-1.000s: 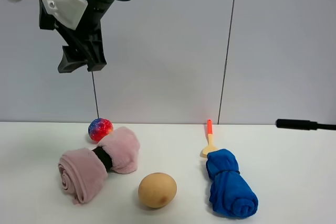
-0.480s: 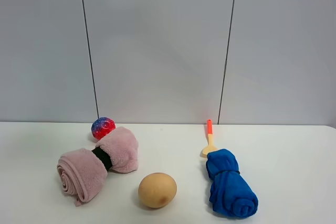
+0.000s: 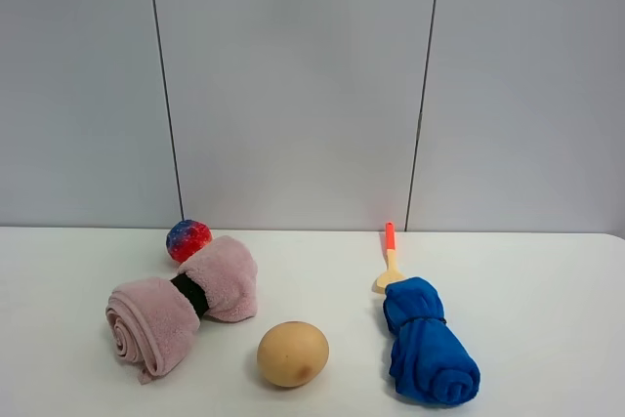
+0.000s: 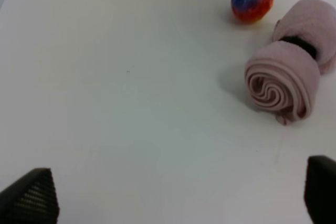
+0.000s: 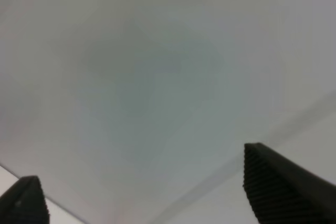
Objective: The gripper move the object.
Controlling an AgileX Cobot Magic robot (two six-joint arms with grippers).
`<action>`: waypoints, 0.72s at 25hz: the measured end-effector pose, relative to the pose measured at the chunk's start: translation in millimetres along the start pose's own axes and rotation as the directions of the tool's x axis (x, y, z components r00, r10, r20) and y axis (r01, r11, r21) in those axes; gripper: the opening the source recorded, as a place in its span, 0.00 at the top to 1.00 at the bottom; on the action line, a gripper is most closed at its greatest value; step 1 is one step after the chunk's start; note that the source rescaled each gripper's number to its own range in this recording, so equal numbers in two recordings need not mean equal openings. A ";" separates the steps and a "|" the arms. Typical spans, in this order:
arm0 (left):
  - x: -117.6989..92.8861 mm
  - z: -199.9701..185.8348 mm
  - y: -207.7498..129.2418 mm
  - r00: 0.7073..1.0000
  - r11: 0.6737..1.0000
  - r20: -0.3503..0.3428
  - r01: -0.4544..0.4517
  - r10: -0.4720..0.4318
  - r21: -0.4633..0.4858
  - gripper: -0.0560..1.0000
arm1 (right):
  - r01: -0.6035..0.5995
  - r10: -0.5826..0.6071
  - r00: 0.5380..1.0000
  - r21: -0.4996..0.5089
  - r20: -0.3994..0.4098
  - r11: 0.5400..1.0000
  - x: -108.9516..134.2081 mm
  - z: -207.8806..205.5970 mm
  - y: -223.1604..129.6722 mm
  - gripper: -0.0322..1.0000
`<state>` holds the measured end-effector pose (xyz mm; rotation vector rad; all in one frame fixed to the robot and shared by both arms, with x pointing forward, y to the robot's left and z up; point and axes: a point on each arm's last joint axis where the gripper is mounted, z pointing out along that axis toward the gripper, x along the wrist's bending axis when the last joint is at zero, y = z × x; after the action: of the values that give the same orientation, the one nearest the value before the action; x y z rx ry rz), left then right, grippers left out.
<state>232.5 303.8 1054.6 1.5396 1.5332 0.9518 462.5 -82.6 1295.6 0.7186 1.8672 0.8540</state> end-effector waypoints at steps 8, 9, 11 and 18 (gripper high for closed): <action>0.0 0.0 0.0 1.000 1.000 0.000 0.000 0.000 0.000 0.00 | -0.207 0.200 0.975 0.070 0.102 0.976 -38.2 -48.3 -28.8 0.27; 0.0 0.0 0.0 1.000 1.000 0.000 0.000 0.000 0.000 0.00 | -0.216 0.207 0.973 0.088 0.104 0.972 -38.4 -49.3 -36.3 0.27; 0.0 0.0 0.0 1.000 1.000 0.000 0.000 0.000 0.000 0.00 | -0.238 0.227 0.968 0.119 0.104 0.964 -39.8 -54.7 -53.3 0.27; 0.0 0.0 0.0 1.000 1.000 0.000 0.000 0.000 0.000 0.00 | -0.282 0.279 0.958 0.330 0.058 0.901 -27.4 -62.0 -138.0 0.20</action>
<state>232.5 303.8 1054.6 1.5396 1.5332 0.9518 400.2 -200.5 1219.2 1.2269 1.9514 0.7113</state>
